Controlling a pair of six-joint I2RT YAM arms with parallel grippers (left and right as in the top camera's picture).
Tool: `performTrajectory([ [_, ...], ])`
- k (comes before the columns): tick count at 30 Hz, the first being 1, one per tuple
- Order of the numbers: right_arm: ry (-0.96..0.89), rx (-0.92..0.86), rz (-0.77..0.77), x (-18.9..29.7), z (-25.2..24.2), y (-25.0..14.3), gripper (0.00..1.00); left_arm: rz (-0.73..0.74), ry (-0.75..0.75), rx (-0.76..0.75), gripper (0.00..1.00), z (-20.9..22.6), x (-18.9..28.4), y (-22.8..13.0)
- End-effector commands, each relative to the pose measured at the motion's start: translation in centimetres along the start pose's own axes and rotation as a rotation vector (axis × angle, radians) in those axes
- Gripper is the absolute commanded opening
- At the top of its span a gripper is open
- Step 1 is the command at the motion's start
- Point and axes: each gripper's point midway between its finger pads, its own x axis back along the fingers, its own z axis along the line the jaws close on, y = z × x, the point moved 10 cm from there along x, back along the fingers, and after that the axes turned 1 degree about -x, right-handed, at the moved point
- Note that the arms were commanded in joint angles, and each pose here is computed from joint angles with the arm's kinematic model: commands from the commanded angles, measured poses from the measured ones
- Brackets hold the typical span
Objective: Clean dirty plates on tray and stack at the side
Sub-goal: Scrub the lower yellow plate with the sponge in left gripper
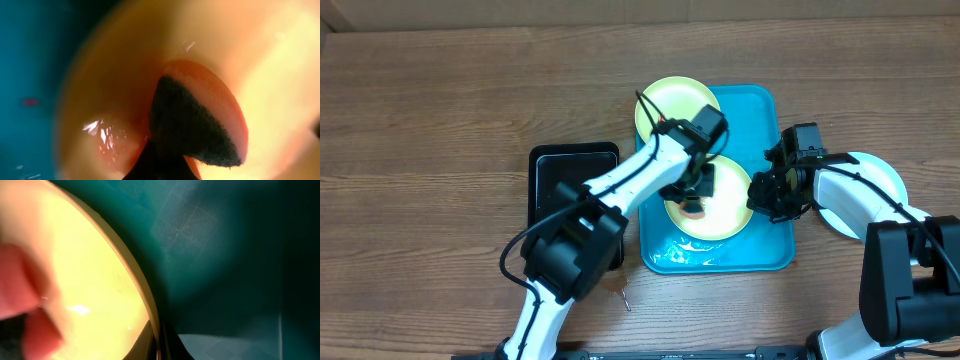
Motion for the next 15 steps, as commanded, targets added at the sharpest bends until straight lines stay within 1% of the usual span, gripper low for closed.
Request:
performTrajectory([
  [1, -0.085, -0.035, 0.065, -1.4, -1.3, -1.4, 0.04, -0.046, 0.185, 0.079, 0.04, 3.7, -0.1, 1.9],
  [4, -0.086, -0.035, 0.066, -1.3, -1.4, -1.4, 0.04, -0.038, 0.24, 0.063, 0.04, 4.7, 0.3, 2.1],
  [5, -0.086, -0.035, 0.066, -1.3, -1.4, -1.4, 0.04, -0.037, 0.239, 0.059, 0.04, 4.8, 0.3, 2.1],
  [7, -0.087, -0.036, 0.069, -1.3, -1.4, -1.4, 0.04, -0.033, 0.188, 0.01, 0.04, 4.3, 0.1, 2.3],
  [11, -0.103, -0.035, 0.075, -1.3, -1.5, -1.6, 0.04, 0.003, -0.063, -0.148, 0.04, 1.5, -0.5, 2.3],
  [15, -0.123, -0.036, 0.08, -1.3, -1.6, -1.7, 0.04, 0.067, -0.277, -0.225, 0.04, -1.6, -2.6, 1.4],
])
